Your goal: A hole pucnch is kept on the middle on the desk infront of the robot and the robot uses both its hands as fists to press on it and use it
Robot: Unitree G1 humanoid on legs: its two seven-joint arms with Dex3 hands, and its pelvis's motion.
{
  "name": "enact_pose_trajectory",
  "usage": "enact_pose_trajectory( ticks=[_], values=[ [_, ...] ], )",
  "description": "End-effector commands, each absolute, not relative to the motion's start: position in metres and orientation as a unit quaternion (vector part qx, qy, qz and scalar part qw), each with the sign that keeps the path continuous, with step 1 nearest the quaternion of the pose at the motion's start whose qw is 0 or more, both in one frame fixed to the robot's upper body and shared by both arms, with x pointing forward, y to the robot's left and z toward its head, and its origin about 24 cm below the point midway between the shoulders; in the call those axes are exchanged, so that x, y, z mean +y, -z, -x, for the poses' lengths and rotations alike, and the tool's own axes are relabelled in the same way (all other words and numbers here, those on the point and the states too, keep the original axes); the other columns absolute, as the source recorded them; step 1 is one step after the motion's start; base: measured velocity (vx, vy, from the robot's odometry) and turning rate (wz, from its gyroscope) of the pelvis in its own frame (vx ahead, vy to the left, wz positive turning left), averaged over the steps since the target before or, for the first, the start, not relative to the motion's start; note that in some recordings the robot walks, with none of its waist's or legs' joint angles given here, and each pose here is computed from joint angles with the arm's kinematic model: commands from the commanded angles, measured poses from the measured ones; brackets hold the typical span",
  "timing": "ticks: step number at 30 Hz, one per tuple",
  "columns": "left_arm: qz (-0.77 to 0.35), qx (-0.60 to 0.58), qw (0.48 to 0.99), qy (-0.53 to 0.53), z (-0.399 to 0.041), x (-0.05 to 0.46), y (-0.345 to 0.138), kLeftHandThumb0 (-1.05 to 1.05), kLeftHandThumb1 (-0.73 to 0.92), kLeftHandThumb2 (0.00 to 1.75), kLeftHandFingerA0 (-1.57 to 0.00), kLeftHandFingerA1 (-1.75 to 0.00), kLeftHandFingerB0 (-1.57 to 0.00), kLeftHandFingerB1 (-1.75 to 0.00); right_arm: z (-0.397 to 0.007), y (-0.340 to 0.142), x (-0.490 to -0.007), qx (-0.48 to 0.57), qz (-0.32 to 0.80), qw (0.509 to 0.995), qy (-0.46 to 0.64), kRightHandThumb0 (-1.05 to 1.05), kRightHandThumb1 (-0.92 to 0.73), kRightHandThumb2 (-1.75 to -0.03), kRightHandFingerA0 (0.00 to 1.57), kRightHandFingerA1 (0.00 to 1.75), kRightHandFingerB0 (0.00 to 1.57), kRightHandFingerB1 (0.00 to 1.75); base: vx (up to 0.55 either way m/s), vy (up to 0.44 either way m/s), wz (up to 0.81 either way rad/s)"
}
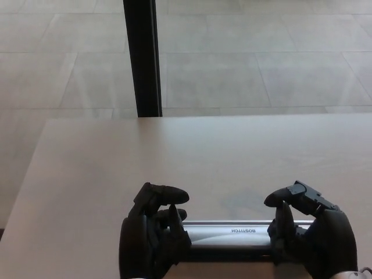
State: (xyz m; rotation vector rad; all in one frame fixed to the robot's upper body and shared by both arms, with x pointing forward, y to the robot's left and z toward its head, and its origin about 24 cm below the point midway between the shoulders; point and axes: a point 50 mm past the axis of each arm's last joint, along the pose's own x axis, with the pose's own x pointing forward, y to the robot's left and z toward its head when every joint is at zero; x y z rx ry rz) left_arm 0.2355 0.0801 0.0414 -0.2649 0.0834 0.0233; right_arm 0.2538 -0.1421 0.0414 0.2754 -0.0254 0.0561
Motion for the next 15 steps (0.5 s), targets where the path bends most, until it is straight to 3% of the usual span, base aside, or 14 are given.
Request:
enact_pose_trajectory(
  ticks=[1,6,7,8,10,14,15],
  values=[
    [0.252,0.122,0.956,-0.088,-0.213,0.020,-0.020,-0.29,0.92,0.89,-0.82,-1.75,-0.26,-1.75,-0.231,-0.008,-0.149,-0.030,-0.129,0.989,0.068,-0.72,-0.56,-1.21,1.39,1.75,1.07,1.57,0.00,0.000,0.00],
    [0.244,0.114,0.958,-0.097,-0.210,0.015,-0.015,-0.30,0.92,0.88,-0.78,-1.75,-0.26,-1.73,-0.228,0.007,-0.151,-0.024,-0.143,0.982,0.118,-0.74,-0.57,-1.22,1.43,1.75,1.11,1.58,0.00,0.000,0.00],
    [0.238,0.112,0.960,-0.100,-0.209,0.012,-0.014,-0.30,0.92,0.82,-0.70,-1.75,-0.29,-1.72,-0.227,0.012,-0.153,-0.017,-0.155,0.979,0.129,-0.71,-0.57,-1.10,1.32,1.75,0.97,1.73,0.00,0.000,0.00],
    [0.233,0.105,0.962,-0.101,-0.209,0.012,-0.014,-0.30,0.91,0.93,-0.74,-1.75,-0.29,-1.69,-0.228,0.013,-0.154,-0.018,-0.156,0.978,0.134,-0.76,-0.59,-1.17,1.44,1.75,1.09,1.55,0.00,0.000,0.00],
    [0.228,0.099,0.963,-0.105,-0.209,0.010,-0.013,-0.29,0.91,0.92,-0.81,-1.75,-0.29,-1.71,-0.229,0.014,-0.155,-0.021,-0.160,0.977,0.138,-0.74,-0.59,-1.18,1.43,1.75,1.08,1.55,0.00,0.000,0.00],
    [0.217,0.096,0.963,-0.130,-0.206,0.004,-0.012,-0.24,0.92,0.87,-0.80,-1.75,-0.33,-1.70,-0.231,0.017,-0.154,-0.024,-0.164,0.975,0.151,-0.70,-0.58,-1.19,1.42,1.75,1.07,1.55,0.00,0.000,0.00],
    [0.206,0.088,0.965,-0.135,-0.205,0.002,-0.010,-0.22,0.90,0.94,-0.85,-1.75,-0.32,-1.73,-0.230,0.020,-0.154,-0.023,-0.163,0.974,0.156,-0.68,-0.57,-1.15,1.32,1.75,0.96,1.74,0.00,0.000,0.00]
  ],
)
